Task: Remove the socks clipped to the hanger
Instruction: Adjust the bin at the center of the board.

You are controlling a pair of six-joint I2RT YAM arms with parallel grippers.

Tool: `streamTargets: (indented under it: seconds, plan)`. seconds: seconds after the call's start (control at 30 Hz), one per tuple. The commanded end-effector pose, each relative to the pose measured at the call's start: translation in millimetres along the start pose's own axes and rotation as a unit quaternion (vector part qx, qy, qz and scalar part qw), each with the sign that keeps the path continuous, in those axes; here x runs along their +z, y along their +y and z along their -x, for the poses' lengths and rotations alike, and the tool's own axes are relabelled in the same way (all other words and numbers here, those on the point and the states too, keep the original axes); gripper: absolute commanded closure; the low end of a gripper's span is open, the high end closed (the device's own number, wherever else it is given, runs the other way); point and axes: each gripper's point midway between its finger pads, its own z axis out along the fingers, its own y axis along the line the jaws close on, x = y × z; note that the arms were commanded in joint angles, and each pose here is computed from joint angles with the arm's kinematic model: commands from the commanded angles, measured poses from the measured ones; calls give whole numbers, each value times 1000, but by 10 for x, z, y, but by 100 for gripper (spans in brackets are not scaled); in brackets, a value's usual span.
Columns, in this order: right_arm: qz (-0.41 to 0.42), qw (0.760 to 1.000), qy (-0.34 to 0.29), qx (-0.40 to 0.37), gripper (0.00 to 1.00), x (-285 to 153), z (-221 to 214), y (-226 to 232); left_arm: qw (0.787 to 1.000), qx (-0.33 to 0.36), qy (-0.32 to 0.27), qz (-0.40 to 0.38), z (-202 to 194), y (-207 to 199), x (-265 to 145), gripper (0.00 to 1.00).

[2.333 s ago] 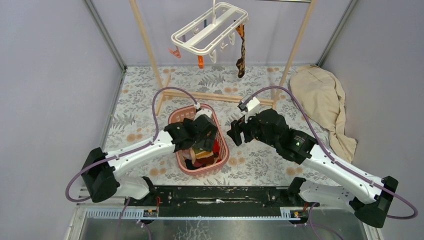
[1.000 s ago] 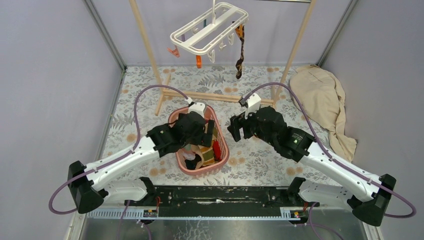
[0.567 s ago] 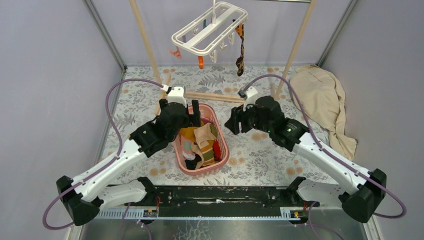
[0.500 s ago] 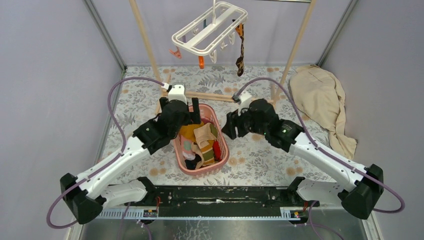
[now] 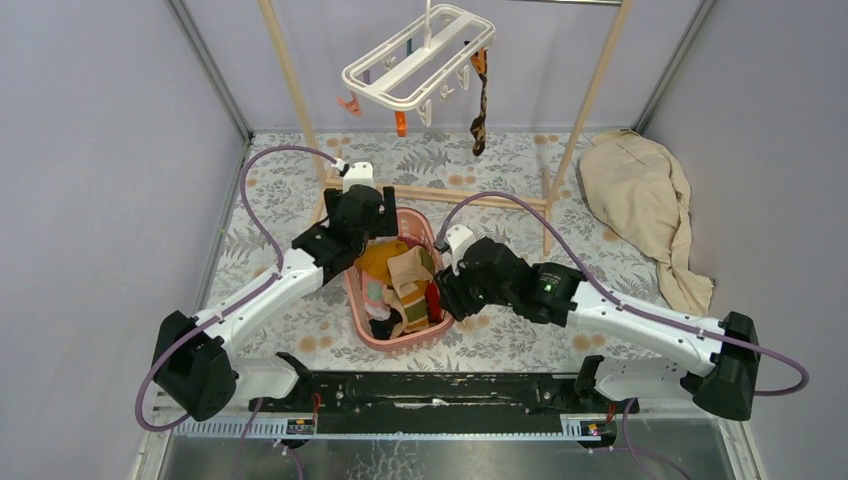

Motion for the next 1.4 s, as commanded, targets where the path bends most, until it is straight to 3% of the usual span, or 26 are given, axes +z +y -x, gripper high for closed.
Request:
streamTargets:
  seconds: [0.0, 0.27, 0.73, 0.97, 1.17, 1.27, 1.37]
  plan:
    - [-97, 994, 59, -5, 43, 36, -327, -313, 1000, -10, -7, -10, -32, -15, 31, 6]
    - [-201, 978, 52, -29, 49, 61, -88, -676, 999, -32, 7, -16, -325, 108, -179, 8]
    - [-173, 985, -9, -11, 40, 364, 598, -1466, 995, -61, 27, -78, -705, -103, -568, 13]
    - [-149, 989, -9, -25, 40, 722, 934, -1499, 992, -61, 44, -102, -944, -234, -727, 13]
    - [-106, 994, -7, -20, 42, 935, 922, -1390, 988, -78, 46, -124, -1039, -246, -920, 15]
    - [-112, 993, -10, -20, 40, 904, 927, -1402, 988, -82, 45, -119, -1073, -184, -953, 15]
    - [-130, 991, -35, -11, 34, 709, 1049, -1413, 991, -76, 23, -111, -847, -148, -1025, 10]
